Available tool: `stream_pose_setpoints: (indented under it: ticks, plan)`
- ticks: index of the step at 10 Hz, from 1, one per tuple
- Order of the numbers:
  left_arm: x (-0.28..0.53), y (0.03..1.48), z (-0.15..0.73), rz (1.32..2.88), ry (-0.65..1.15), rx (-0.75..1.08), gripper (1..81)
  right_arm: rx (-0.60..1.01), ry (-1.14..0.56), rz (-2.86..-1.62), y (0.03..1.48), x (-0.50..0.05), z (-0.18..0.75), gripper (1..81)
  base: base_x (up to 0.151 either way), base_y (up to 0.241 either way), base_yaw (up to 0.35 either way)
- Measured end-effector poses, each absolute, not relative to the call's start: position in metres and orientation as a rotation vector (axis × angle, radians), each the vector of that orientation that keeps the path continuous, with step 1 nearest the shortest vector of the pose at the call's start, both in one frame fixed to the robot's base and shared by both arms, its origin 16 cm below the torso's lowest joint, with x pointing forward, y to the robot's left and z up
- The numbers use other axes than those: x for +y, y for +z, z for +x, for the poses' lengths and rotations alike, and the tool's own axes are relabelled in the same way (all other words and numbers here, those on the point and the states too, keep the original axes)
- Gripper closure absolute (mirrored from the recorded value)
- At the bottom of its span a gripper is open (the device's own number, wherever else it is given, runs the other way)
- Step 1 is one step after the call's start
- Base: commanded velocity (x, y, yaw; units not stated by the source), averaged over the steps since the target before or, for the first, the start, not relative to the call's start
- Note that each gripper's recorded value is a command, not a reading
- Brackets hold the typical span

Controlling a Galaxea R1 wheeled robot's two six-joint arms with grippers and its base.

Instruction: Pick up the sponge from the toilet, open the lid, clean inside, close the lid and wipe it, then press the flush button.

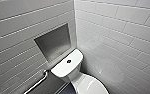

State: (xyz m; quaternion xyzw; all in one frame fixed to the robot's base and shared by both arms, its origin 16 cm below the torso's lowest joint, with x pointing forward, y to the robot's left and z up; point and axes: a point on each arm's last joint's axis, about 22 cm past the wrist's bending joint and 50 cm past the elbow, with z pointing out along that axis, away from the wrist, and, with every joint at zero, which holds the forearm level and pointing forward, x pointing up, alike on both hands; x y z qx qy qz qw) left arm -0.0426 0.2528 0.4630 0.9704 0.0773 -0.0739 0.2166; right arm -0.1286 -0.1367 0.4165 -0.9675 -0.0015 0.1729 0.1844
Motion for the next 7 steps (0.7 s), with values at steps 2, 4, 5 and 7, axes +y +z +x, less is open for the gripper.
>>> stream_pose_setpoints:
  ticks: [2, 4, 5, 7]
  plan:
    - [0.234, 0.443, -0.048, 2.722, -0.199, 0.219, 81.1, -0.006, 0.487, -2.728, 0.416, -0.137, -0.129, 81.1, 0.0, 0.0, 0.0]
    - [0.21, 0.431, -0.077, 2.75, -0.253, 0.227, 81.1, -0.006, 0.489, -2.728, 0.416, -0.137, -0.129, 81.1, 0.0, 0.0, 0.0]
    - [0.21, 0.427, -0.09, 2.78, -0.279, 0.229, 81.1, -0.006, 0.489, -2.728, 0.416, -0.137, -0.129, 81.1, 0.0, 0.0, 0.0]
    - [0.208, 0.418, -0.098, 2.832, -0.297, 0.229, 81.1, -0.005, 0.488, -2.729, 0.416, -0.137, -0.129, 81.1, 0.0, 0.0, 0.0]
